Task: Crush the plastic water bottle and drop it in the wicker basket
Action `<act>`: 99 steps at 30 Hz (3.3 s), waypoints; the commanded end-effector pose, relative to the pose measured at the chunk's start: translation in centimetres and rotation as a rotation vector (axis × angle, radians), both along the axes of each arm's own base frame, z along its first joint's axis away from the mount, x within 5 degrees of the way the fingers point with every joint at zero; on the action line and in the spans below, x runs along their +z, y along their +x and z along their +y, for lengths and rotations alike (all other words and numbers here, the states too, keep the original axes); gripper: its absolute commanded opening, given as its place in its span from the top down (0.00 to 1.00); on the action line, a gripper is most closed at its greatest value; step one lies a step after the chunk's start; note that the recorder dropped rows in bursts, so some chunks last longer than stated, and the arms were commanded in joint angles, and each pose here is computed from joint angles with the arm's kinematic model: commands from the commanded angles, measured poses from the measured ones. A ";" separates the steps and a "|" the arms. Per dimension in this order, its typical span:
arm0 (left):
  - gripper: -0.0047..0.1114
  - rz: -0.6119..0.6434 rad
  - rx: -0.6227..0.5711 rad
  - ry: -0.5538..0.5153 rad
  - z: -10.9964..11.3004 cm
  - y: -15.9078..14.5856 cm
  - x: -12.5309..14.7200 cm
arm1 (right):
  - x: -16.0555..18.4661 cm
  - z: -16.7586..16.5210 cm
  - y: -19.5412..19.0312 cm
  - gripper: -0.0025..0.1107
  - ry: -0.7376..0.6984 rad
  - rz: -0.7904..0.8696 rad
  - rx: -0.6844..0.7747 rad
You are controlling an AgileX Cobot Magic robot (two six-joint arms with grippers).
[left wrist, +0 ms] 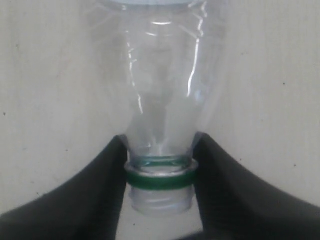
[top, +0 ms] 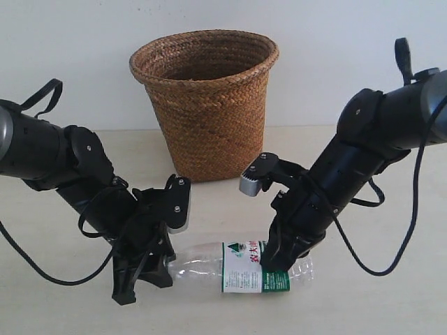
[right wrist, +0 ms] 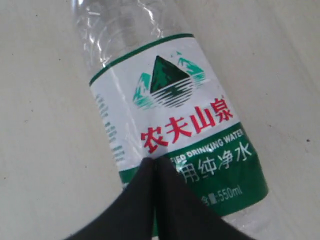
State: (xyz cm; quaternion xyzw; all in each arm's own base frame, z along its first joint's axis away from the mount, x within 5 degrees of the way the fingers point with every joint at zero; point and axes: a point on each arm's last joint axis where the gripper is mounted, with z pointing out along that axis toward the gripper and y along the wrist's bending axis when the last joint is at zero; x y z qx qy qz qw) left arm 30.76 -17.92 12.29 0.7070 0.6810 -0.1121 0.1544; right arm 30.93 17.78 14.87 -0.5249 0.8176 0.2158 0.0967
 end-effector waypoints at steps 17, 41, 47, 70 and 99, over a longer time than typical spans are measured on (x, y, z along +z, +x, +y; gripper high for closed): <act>0.92 0.009 -0.029 0.012 -0.1 -0.2 0.1 | -7.1 -0.2 2.4 0.98 -0.247 0.213 -0.156; 0.92 0.021 -0.005 0.011 -0.1 -0.2 0.1 | 0.2 0.2 2.3 0.98 -0.177 0.205 -0.277; 0.92 0.026 -0.007 0.011 -0.1 -0.3 0.1 | 3.9 0.7 1.6 0.98 -0.046 0.174 -0.275; 0.92 0.032 -0.010 0.011 -0.1 -0.3 0.1 | -3.3 4.2 1.7 0.98 0.062 0.331 -0.345; 0.92 0.034 -0.010 0.011 -0.1 -0.3 0.1 | -9.2 3.2 3.8 0.98 -0.263 0.396 -0.443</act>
